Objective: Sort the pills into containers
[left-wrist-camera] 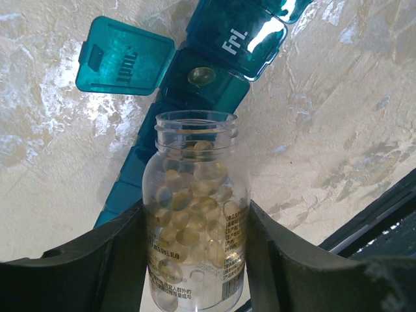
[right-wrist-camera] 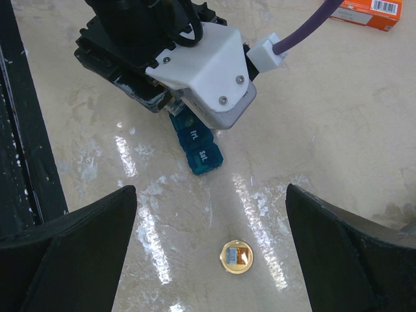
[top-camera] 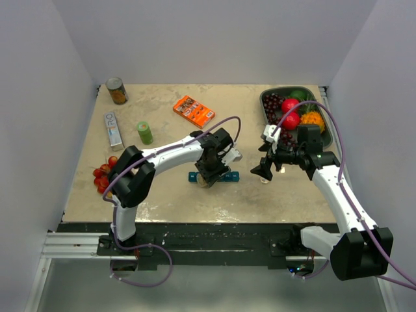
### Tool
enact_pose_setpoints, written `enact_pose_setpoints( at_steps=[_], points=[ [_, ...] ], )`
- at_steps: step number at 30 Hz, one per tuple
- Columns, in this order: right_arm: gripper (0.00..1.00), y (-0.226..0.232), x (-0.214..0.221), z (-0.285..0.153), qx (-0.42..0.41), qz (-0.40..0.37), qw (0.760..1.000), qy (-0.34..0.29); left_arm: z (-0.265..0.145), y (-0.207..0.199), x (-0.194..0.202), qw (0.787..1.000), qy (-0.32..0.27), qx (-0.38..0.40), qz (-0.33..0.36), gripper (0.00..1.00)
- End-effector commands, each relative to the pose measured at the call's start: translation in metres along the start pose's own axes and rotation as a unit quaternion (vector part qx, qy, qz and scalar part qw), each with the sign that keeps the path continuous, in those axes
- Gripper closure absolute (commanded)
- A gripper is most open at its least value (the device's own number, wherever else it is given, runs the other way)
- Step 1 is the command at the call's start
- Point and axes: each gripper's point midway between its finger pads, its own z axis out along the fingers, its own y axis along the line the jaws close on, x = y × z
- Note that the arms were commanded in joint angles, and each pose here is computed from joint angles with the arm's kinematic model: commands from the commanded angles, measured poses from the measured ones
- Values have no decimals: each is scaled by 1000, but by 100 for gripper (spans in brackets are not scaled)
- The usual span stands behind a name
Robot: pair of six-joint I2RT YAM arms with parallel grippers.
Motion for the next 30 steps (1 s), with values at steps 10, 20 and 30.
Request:
enact_pose_setpoints(
  at_steps=[10, 20, 30],
  points=[
    [1, -5, -10, -4, 9, -9, 1000, -9, -8, -1, -7, 1000, 11, -9, -6, 100],
    [1, -5, -9, -4, 9, -8, 1000, -8, -5, 0, -7, 1000, 18, -11, -4, 100],
    [1, -5, -9, -4, 10, -8, 1000, -7, -6, -1, -8, 999, 28, -19, 0, 100]
  ],
)
